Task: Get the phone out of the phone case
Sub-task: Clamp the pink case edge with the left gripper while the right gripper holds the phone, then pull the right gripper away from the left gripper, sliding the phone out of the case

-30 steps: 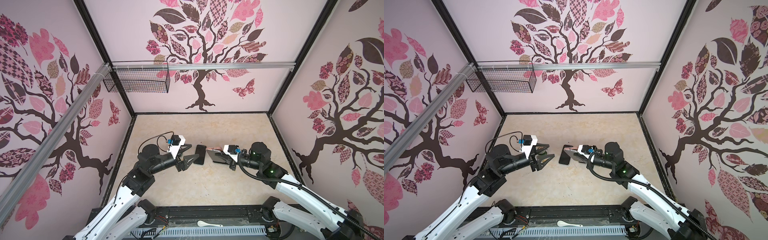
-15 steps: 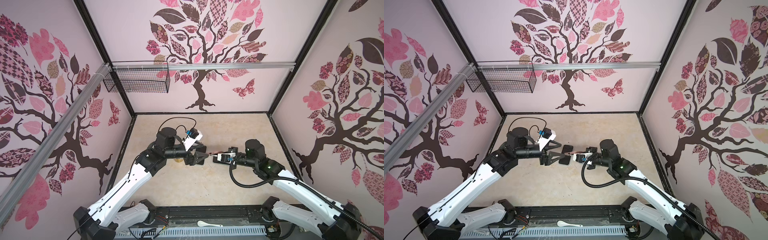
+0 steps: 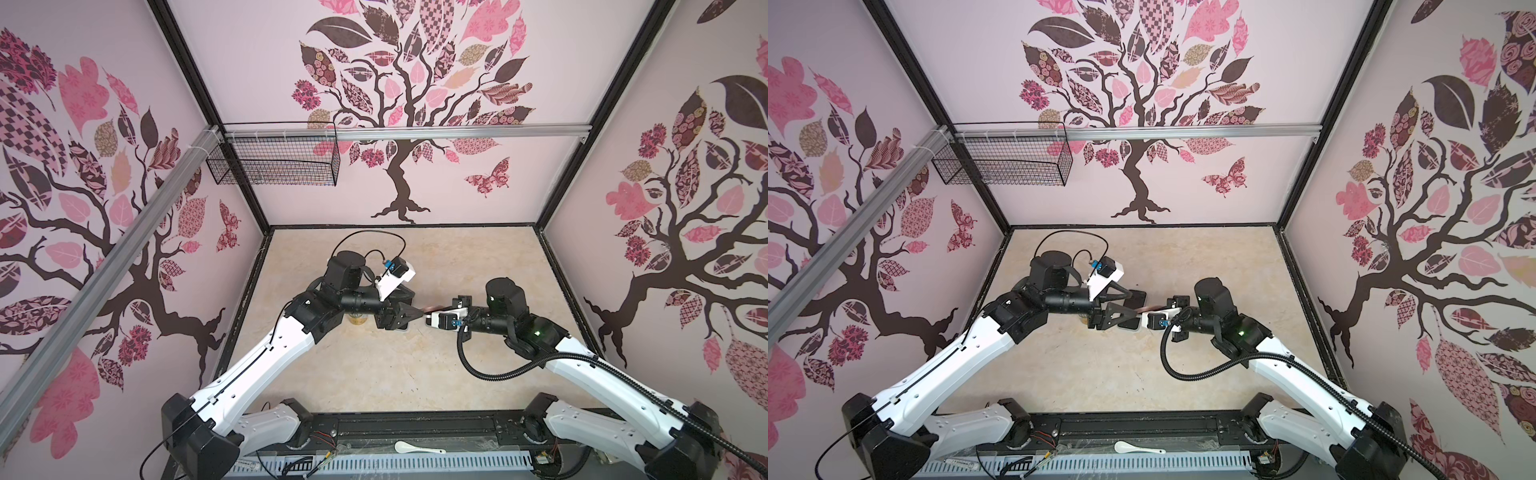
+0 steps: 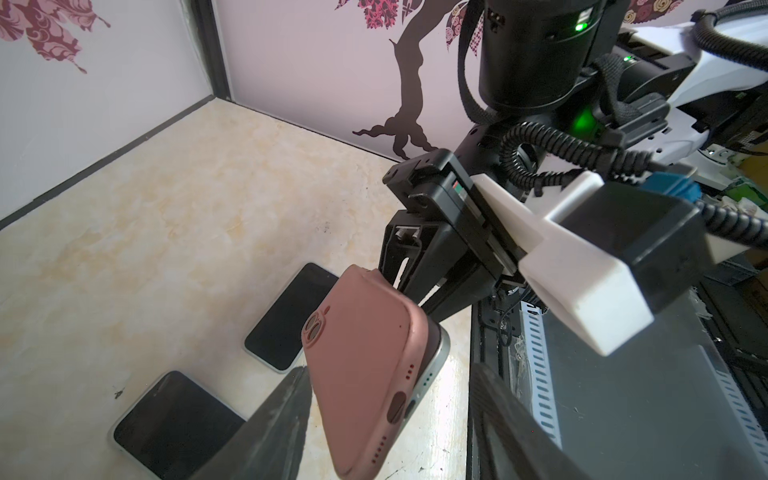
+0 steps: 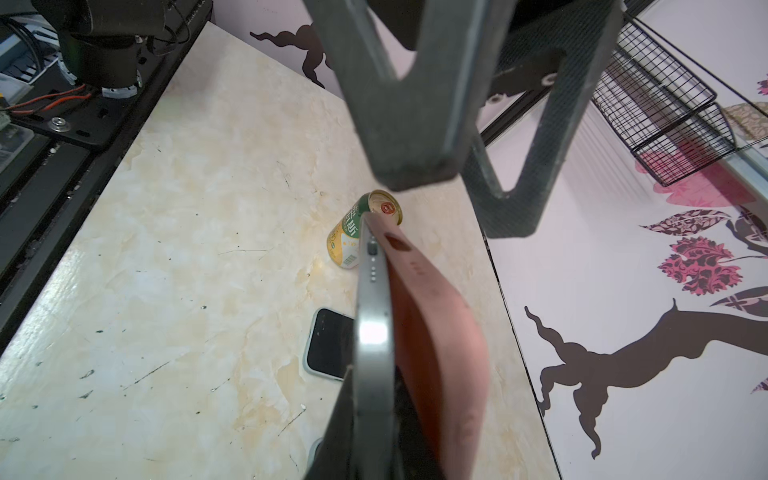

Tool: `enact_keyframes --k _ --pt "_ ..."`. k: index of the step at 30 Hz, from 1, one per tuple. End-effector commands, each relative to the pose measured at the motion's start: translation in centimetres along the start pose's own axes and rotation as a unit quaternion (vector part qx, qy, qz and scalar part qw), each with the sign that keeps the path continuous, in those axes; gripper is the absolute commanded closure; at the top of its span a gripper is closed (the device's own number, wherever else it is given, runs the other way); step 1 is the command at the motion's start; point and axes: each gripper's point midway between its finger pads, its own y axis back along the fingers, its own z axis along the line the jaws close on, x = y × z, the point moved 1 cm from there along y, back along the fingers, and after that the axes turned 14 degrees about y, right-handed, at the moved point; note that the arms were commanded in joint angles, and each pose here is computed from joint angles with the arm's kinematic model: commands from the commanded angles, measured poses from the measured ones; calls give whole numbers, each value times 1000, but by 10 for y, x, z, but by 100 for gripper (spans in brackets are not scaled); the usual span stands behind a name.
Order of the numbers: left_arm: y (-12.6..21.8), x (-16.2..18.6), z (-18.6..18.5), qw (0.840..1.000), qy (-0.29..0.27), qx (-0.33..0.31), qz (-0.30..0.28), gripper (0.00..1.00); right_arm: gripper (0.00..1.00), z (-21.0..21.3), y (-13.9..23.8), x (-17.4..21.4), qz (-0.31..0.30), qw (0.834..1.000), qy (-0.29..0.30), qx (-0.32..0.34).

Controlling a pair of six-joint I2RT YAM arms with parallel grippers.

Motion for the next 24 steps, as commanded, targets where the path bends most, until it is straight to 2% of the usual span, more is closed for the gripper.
enact_keyframes --k 1,16,24 --pt "-1 -7 -9 1000 -24 1 2 37 100 -20 4 -18 -24 999 17 24" --pt "-17 1 1 999 -19 -18 33 44 100 -21 1 -22 -33 999 15 23" --pt "-17 2 17 997 -20 -66 30 51 100 -17 -1 -23 -34 999 21 16"
